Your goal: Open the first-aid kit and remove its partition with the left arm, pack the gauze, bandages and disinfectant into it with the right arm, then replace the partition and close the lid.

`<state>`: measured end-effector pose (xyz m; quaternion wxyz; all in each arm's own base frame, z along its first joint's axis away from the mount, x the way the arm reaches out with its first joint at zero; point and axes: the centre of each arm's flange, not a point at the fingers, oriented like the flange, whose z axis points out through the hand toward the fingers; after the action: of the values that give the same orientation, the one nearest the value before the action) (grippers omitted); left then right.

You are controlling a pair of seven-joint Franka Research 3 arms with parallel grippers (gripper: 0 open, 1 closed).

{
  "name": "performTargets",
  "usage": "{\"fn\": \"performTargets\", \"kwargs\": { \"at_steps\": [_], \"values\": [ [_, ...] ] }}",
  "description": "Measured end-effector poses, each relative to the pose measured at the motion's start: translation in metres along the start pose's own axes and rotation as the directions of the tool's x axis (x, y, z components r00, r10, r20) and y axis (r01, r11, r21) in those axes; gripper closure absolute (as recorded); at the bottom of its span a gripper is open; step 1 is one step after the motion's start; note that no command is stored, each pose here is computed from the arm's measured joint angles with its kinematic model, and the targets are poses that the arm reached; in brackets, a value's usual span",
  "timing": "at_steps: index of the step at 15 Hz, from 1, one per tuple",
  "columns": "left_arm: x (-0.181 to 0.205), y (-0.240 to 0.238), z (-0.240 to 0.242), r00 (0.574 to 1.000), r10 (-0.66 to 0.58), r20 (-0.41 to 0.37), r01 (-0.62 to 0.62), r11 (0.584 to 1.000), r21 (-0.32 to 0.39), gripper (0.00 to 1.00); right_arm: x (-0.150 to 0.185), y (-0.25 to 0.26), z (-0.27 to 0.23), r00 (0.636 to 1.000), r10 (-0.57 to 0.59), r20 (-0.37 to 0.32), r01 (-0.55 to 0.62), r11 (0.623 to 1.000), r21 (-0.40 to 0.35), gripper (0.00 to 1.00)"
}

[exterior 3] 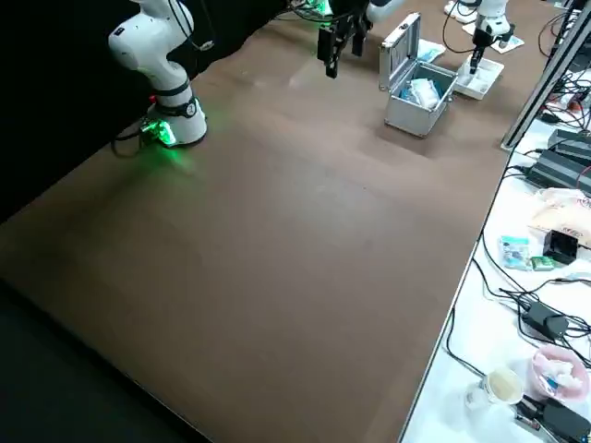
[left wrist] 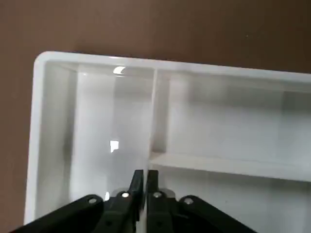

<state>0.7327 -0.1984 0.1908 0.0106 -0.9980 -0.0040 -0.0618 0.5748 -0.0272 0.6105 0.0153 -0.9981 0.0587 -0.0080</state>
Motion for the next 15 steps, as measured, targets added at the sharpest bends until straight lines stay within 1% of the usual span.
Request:
{"fn": "performTargets", "kwargs": {
  "at_steps": [1, 2, 6, 8, 10, 11, 12, 15],
  "values": [
    [0.000, 0.000, 0.000, 1.000, 0.001, -0.001, -0.001, 1.000, 0.000, 0.94, 0.000, 0.004, 0.004, 1.000, -0.018, 0.003, 0.018, 1.000, -0.014, 0.01],
    [0.001, 0.000, -0.002, 1.000, 0.001, -0.004, -0.001, 1.000, -0.001, 0.96, 0.000, 0.006, 0.008, 0.999, -0.039, 0.010, 0.039, 0.999, -0.024, 0.01],
    [0.005, 0.001, -0.007, 1.000, 0.000, -0.017, 0.000, 1.000, -0.004, 0.97, 0.000, 0.010, 0.022, 0.992, -0.124, 0.037, 0.125, 0.992, -0.034, 0.01],
    [0.011, 0.002, -0.021, 0.999, -0.001, -0.040, 0.001, 1.000, -0.011, 0.97, 0.000, 0.014, 0.023, 0.990, -0.135, 0.039, 0.136, 0.990, -0.034, 0.01],
    [0.021, -0.002, -0.049, 0.997, -0.009, -0.075, 0.008, 1.000, -0.018, 0.97, 0.000, 0.016, 0.022, 0.990, -0.137, 0.037, 0.138, 0.990, -0.035, 0.01],
    [0.029, -0.010, -0.082, 0.996, -0.021, -0.088, 0.019, 1.000, -0.017, 0.97, 0.001, 0.017, 0.022, 0.990, -0.140, 0.030, 0.141, 0.989, -0.035, 0.01],
    [0.031, -0.012, -0.100, 0.995, -0.022, -0.096, 0.021, 1.000, -0.019, 0.97, 0.002, 0.017, 0.021, 0.990, -0.141, 0.023, 0.142, 0.989, -0.036, 0.01],
    [0.028, -0.003, -0.150, 0.996, -0.013, -0.087, 0.011, 1.000, -0.023, 0.97, 0.003, 0.017, 0.020, 0.990, -0.141, 0.012, 0.142, 0.989, -0.037, 0.01]
  ]
}}
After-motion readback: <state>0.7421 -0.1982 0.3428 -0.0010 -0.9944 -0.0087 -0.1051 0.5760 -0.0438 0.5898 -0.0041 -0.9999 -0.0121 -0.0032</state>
